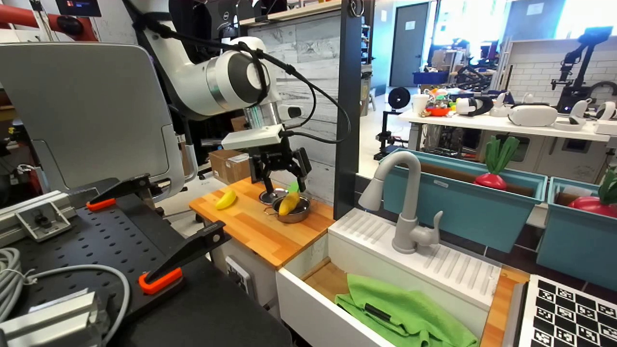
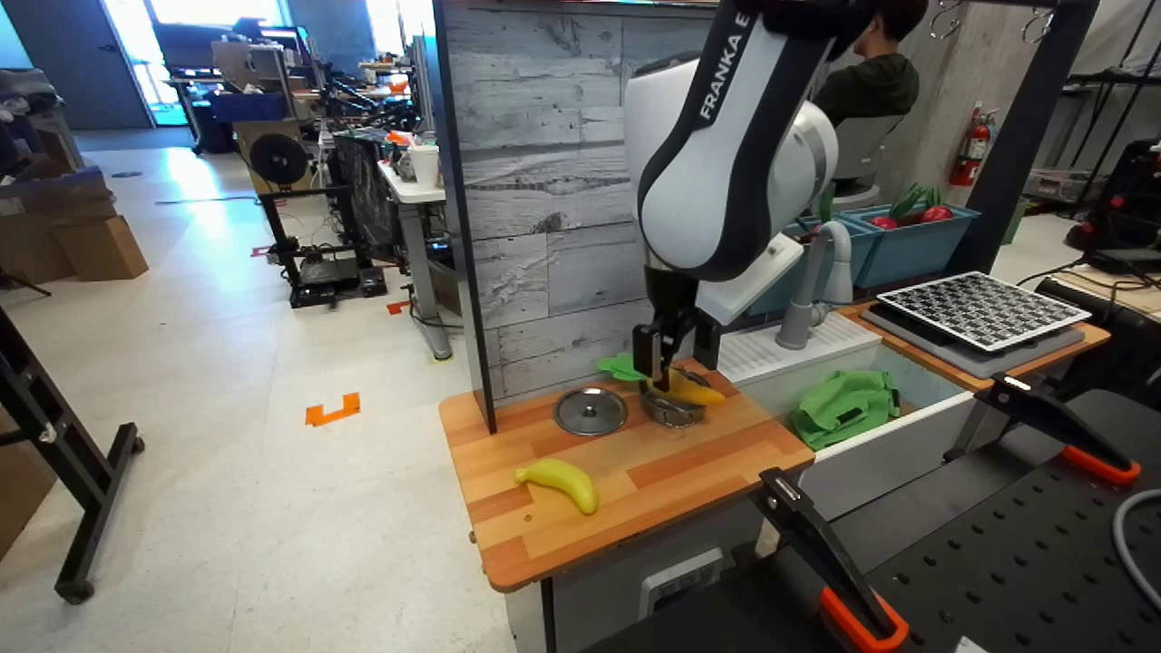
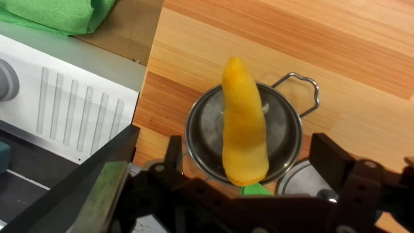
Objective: Put the carrot plushie in the pot
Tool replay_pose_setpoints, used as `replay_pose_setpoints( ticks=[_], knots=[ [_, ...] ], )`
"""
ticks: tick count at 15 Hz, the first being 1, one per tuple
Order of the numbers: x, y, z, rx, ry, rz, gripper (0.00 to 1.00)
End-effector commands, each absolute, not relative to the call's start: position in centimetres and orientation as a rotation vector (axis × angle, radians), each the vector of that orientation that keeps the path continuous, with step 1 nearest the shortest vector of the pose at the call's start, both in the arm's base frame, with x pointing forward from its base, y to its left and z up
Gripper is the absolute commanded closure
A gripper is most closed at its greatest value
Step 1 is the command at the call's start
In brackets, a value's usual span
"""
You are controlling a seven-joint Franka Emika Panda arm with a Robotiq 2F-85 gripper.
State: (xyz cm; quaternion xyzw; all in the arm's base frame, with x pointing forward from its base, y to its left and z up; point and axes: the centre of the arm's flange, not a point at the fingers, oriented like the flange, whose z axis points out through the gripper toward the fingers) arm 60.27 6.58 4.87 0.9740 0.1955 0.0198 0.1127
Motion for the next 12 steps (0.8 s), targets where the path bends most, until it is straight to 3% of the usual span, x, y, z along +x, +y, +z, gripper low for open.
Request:
replay_pose_setpoints(
  ticks=[1,3,12],
  knots=[
    [56.7,6.9,8.6,2.864,0.576,0.126,0.0],
    [58.8,6.9,6.7,2.871,0.578,0.093,0.0],
    [57.5,7.2,8.0,2.877,0.584,0.086,0.0]
  ],
)
